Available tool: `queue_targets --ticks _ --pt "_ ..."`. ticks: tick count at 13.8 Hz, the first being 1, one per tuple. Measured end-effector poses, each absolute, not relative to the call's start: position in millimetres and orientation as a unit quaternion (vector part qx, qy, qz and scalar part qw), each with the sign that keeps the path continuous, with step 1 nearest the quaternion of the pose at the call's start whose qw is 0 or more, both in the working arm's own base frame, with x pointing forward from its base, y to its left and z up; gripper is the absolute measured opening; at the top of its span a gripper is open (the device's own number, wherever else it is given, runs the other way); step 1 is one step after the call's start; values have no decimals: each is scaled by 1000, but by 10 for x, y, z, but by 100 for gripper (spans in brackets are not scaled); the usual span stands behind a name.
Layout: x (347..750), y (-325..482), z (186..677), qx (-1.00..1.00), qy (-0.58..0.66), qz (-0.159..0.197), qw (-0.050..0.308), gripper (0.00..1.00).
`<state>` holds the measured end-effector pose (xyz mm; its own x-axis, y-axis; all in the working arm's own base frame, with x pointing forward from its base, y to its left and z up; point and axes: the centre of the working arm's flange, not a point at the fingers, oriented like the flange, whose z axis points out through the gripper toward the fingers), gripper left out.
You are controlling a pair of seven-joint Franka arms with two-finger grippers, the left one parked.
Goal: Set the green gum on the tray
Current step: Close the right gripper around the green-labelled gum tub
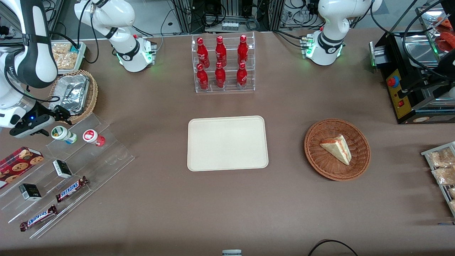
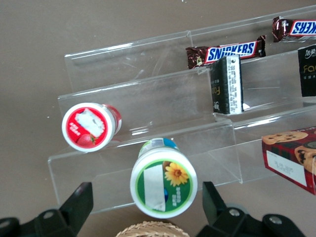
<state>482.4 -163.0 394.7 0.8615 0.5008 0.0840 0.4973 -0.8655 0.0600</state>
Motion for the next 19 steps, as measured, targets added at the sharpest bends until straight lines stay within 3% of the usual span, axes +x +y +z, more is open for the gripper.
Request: queue_targets --ticks 13,16,19 --pt "4886 -1703 3770 964 260 52 26 95" --pt "4882 -1724 3774 964 259 53 27 63" --pt "4940 -1720 3873 963 262 58 30 59"
